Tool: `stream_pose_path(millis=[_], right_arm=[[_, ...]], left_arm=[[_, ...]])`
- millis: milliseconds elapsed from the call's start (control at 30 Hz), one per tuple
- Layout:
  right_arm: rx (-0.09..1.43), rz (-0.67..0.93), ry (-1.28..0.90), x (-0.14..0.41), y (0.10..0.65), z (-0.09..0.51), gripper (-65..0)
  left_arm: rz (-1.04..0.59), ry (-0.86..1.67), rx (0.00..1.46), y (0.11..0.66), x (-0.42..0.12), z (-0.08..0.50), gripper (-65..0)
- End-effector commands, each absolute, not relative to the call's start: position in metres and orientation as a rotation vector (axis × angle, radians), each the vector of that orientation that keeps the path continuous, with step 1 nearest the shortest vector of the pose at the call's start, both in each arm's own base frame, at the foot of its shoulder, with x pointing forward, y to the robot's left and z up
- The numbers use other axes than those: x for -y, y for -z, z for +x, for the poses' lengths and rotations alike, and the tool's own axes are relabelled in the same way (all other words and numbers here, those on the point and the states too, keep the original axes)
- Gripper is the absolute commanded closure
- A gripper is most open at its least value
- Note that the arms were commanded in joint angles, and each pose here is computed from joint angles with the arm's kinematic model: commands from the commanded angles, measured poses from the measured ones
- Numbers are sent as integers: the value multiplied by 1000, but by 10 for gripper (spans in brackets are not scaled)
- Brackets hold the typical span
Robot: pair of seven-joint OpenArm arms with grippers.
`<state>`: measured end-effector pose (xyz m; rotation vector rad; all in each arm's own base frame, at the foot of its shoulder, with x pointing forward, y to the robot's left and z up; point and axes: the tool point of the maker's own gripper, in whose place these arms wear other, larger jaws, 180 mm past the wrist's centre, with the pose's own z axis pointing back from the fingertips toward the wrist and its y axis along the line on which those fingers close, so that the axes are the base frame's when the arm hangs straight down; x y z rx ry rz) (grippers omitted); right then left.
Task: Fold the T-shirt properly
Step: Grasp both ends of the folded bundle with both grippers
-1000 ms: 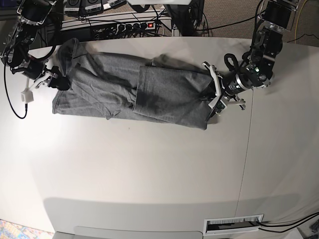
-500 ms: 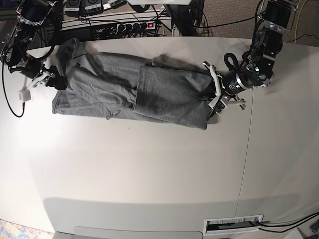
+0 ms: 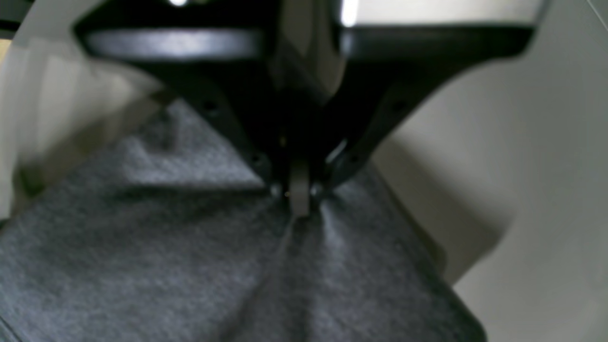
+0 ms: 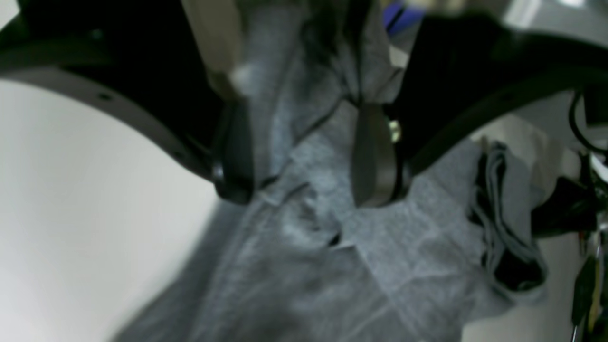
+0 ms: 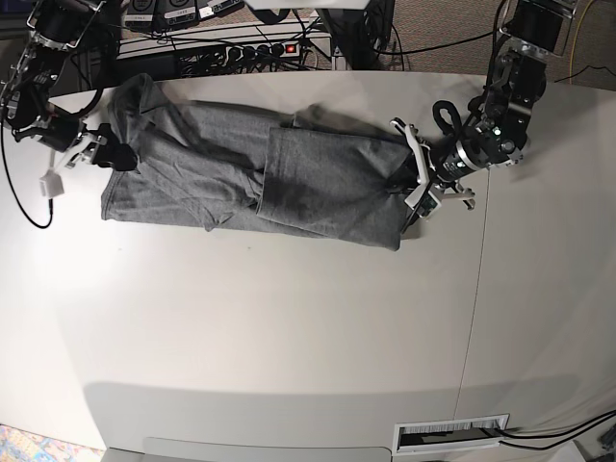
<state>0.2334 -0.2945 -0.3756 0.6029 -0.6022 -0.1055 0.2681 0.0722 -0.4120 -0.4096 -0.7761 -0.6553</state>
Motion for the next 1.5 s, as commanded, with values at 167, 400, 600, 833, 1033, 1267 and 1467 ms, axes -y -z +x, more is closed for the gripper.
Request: stream_pose_path(millis=[167, 400, 600, 833, 1033, 1267, 1467], right_arm=[[629, 561, 66, 292, 376, 246, -348], [631, 553, 77, 297, 374, 245, -348], [644, 561, 83, 310, 360, 243, -348], [737, 530, 162, 339, 340, 242, -348], [714, 547, 141, 329, 346, 243, -348], [694, 549, 127, 321, 353, 244, -348], [684, 537, 121, 324, 352, 242, -348]], left_arm=[[-300, 697, 617, 441, -97, 247, 0], [-305, 696, 627, 440, -96, 248, 0], [-307, 694, 635, 439, -96, 249, 0], [-312, 693, 649, 437, -94, 251, 0], [-314, 693, 652, 437, -94, 251, 0], [-313, 693, 651, 437, -94, 251, 0], [-314, 693, 651, 437, -94, 251, 0]])
